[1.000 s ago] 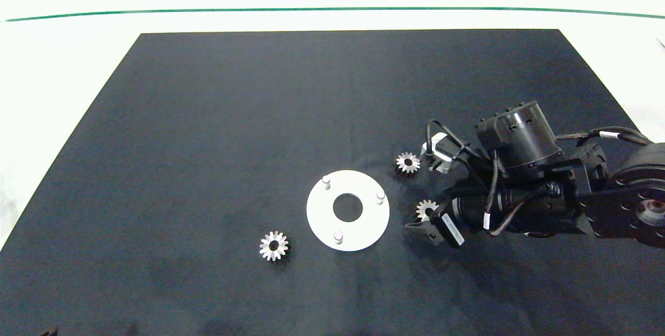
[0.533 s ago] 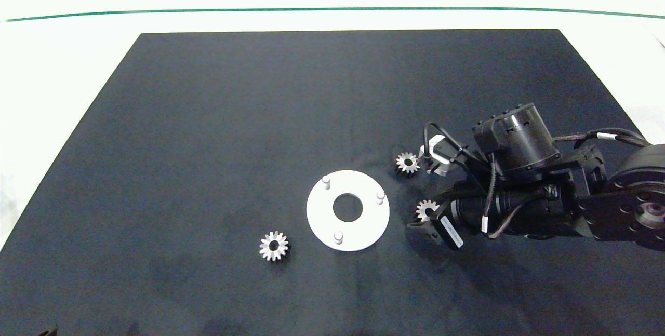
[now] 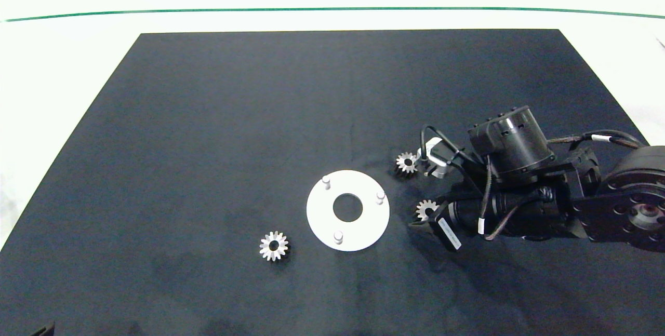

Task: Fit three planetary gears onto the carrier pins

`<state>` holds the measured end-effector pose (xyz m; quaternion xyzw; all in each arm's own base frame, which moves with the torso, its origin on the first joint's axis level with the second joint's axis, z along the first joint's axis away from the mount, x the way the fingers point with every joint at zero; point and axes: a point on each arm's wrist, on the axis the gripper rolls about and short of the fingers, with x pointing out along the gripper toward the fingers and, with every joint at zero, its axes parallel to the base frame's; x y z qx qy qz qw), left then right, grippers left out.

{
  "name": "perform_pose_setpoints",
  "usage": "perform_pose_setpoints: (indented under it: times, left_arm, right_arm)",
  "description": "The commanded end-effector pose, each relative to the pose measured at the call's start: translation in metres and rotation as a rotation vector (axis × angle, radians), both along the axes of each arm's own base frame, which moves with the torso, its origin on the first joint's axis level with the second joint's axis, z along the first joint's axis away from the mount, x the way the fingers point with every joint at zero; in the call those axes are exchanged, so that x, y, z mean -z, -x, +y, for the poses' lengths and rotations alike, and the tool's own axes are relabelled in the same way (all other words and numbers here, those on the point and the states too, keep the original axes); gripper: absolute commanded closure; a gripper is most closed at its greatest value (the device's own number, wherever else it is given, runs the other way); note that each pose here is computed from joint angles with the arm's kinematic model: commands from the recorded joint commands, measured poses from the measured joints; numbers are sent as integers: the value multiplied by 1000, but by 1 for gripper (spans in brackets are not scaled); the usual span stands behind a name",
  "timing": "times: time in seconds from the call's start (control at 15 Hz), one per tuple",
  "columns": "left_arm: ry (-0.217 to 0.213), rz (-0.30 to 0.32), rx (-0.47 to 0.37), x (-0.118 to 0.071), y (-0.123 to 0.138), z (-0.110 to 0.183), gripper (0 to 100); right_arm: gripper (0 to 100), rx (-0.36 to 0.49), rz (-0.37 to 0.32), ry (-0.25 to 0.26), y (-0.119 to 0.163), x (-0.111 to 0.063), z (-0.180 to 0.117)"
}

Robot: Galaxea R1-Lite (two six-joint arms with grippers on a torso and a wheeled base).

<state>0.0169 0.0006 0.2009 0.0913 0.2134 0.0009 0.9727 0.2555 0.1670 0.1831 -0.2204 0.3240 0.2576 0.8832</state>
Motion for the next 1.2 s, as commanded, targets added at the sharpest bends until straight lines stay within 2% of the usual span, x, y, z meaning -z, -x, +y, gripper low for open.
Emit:
perform_pose_setpoints:
  times: [0.07, 1.2]
  left_arm:
    - [-2, -5, 1, 0, 2, 0, 0]
    - [-2, -14, 2, 0, 4, 0, 0]
  right_arm:
    - [36, 0, -1, 1, 0, 0, 0]
    - [70, -6, 7, 3, -1, 3, 3]
